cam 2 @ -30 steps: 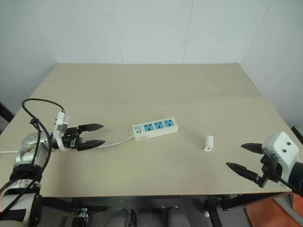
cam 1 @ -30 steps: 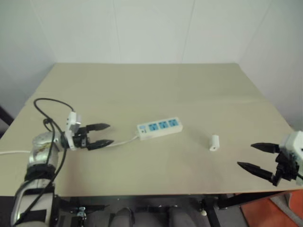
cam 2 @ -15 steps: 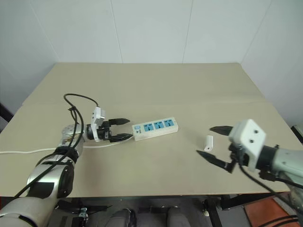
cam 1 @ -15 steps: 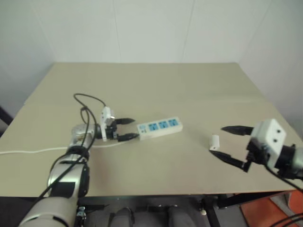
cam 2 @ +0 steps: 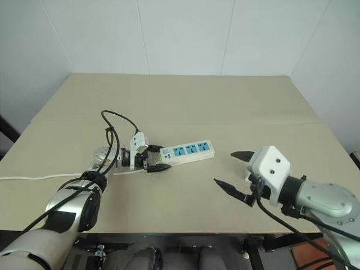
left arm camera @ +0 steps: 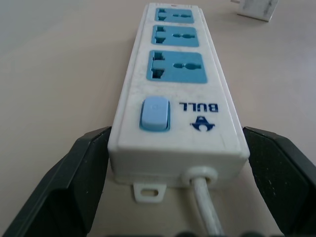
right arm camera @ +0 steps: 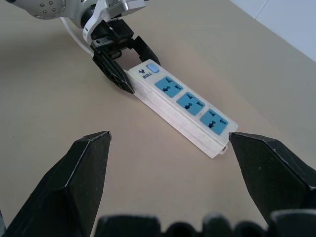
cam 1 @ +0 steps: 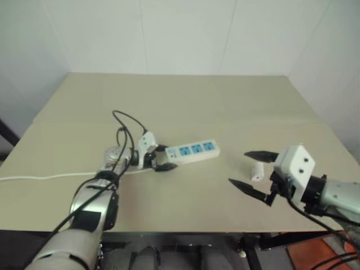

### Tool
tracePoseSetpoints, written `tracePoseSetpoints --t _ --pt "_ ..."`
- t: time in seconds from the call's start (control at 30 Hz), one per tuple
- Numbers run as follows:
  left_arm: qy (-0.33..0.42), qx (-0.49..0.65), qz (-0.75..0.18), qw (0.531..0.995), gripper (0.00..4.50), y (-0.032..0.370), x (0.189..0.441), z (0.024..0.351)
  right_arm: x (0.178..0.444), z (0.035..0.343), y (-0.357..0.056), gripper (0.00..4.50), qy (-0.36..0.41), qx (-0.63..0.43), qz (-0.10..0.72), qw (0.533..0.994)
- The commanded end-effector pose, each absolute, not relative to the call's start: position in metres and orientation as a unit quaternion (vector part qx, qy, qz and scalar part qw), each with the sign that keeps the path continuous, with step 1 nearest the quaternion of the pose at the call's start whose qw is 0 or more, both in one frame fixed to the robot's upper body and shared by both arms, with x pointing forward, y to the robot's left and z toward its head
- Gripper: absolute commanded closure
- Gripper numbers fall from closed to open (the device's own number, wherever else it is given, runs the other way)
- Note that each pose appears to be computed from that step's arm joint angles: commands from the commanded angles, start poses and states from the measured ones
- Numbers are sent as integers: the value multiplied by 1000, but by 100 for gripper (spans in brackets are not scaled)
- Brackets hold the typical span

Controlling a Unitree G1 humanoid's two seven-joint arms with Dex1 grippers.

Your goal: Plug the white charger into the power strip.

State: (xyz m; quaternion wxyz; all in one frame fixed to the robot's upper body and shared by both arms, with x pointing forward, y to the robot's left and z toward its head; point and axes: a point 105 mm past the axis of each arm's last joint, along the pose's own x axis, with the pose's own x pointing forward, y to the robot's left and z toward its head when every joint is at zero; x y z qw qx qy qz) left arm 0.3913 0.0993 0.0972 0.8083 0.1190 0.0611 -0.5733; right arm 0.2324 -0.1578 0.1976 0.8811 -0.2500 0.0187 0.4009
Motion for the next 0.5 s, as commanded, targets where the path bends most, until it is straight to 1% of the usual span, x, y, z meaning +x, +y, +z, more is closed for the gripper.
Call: tracePoseSetpoints --t 0.03,0.1,0.2,0.27,0.5 --pt "45 103 -571 813 2 93 395 107 230 203 -155 0 2 -260 393 882" --pt "42 94 -573 813 2 91 395 107 231 202 -155 0 4 -262 390 883" --pt "50 110 -574 810 64 94 393 102 232 202 -154 0 1 -260 389 884" --pt "59 126 -573 808 120 98 391 96 232 202 -152 0 0 -259 393 882" --pt "62 135 -596 789 120 108 382 93 233 191 -147 0 15 -267 407 874"
